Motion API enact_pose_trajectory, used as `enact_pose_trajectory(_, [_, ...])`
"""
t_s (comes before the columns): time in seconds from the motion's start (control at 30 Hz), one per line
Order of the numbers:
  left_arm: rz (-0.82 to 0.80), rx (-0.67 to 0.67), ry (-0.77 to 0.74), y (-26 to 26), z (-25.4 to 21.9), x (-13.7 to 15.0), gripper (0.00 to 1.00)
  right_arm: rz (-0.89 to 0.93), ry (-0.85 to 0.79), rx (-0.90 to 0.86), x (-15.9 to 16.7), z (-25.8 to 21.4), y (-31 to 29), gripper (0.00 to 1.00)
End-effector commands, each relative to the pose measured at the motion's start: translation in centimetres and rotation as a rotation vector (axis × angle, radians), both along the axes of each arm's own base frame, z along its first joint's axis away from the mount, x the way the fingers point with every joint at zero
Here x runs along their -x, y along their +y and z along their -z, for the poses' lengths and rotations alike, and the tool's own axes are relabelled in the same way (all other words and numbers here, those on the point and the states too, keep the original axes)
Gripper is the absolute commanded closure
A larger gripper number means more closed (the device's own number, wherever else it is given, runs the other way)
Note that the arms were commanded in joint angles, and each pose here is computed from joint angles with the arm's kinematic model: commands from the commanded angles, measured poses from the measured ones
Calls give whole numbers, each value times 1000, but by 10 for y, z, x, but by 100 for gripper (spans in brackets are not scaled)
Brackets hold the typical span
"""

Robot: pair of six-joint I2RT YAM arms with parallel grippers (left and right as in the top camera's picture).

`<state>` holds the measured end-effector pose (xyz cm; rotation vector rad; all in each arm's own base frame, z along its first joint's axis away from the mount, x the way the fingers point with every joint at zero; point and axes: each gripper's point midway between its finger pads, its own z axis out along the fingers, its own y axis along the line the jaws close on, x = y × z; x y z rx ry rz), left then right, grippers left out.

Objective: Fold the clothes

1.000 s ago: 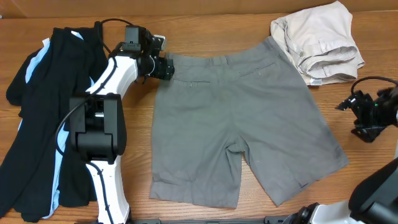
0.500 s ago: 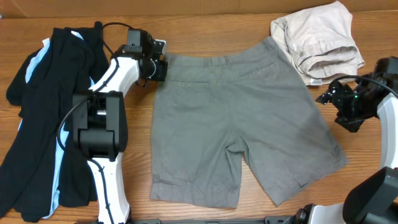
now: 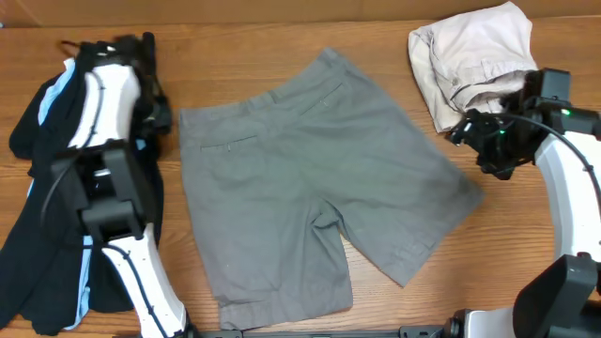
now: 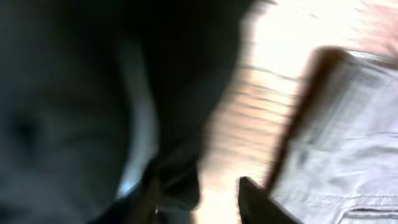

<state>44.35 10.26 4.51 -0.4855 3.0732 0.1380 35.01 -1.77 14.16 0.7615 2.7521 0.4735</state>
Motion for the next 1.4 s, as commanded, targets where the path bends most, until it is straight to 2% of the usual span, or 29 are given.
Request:
enact_pose_trajectory(0.0, [-16, 72, -44, -3, -19, -10, 50, -32, -40, -9, -6, -14, 22, 14])
enact_pose_trajectory(0.17, [118, 206, -157, -30, -60, -33, 46, -105, -6, -20, 2, -5, 55, 14])
enact_pose_trajectory(0.3, [414, 288, -319, -86, -110, -61, 42, -122, 17, -12, 7, -1, 70, 13])
enact_pose_trajectory(0.4, [604, 258, -391, -129, -123, -76, 38, -105, 20, -9, 7, -1, 68, 12])
enact_pose_trajectory(0.53, [827, 170, -379, -184, -103, -87, 34, -80, 25, -9, 7, -1, 59, 9])
enact_pose_trajectory(0.73, [1080, 77, -243, -249, -38, -79, 34, -59, 27, 0, 6, 0, 50, 8])
enact_pose_trajectory(0.9, [1139, 90, -168, -278, 4, -69, 36, -51, 31, 28, 7, 1, 45, 8])
enact_pose_trajectory(1.17, [1129, 116, -109, -281, 48, -66, 37, -49, 29, 35, 6, 1, 44, 8])
enact_pose_trajectory(1.27, [1049, 109, -108, -275, 63, -73, 30, -49, 27, 35, 6, 1, 44, 8])
enact_pose_trajectory(1.37, [881, 71, -89, -253, 88, -81, 21, -48, 23, 36, 5, 1, 44, 8])
